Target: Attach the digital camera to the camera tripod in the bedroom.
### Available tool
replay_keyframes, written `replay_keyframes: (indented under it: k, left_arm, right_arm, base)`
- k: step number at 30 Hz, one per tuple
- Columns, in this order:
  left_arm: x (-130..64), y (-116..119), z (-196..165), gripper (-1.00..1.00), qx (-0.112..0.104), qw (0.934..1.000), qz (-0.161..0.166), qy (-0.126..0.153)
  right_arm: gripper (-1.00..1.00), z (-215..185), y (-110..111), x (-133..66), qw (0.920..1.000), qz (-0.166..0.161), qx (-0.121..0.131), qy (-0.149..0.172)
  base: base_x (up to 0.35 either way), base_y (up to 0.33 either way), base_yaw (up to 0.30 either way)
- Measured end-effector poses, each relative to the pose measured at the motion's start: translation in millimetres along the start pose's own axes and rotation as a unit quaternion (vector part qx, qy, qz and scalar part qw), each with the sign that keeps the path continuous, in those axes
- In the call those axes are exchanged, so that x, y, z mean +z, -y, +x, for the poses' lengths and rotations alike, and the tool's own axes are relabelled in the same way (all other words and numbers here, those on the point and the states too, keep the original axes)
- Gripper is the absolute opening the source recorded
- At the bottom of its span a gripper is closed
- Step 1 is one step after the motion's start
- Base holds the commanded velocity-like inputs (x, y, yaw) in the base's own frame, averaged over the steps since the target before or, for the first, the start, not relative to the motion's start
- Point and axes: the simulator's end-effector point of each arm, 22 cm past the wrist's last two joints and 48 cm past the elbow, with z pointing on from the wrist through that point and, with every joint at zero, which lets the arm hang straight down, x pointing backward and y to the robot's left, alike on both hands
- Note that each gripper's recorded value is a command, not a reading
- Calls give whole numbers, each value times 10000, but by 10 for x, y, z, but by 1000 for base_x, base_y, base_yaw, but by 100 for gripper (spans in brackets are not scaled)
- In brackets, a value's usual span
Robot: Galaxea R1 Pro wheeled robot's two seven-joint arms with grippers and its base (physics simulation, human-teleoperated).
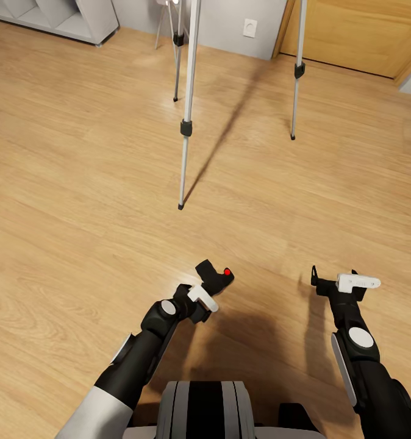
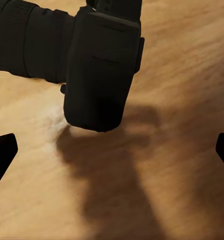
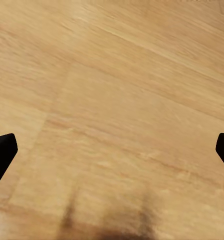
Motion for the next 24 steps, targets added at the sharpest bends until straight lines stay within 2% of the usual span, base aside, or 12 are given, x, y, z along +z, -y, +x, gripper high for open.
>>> replay_keyframes:
  k: [24]
  left_arm:
    - [85, 49, 132, 100, -78, 9998, 84, -134]
  right_arm:
    - [100, 125, -28, 19, 9999, -12, -34, -96]
  base:
    - [0, 0, 0]
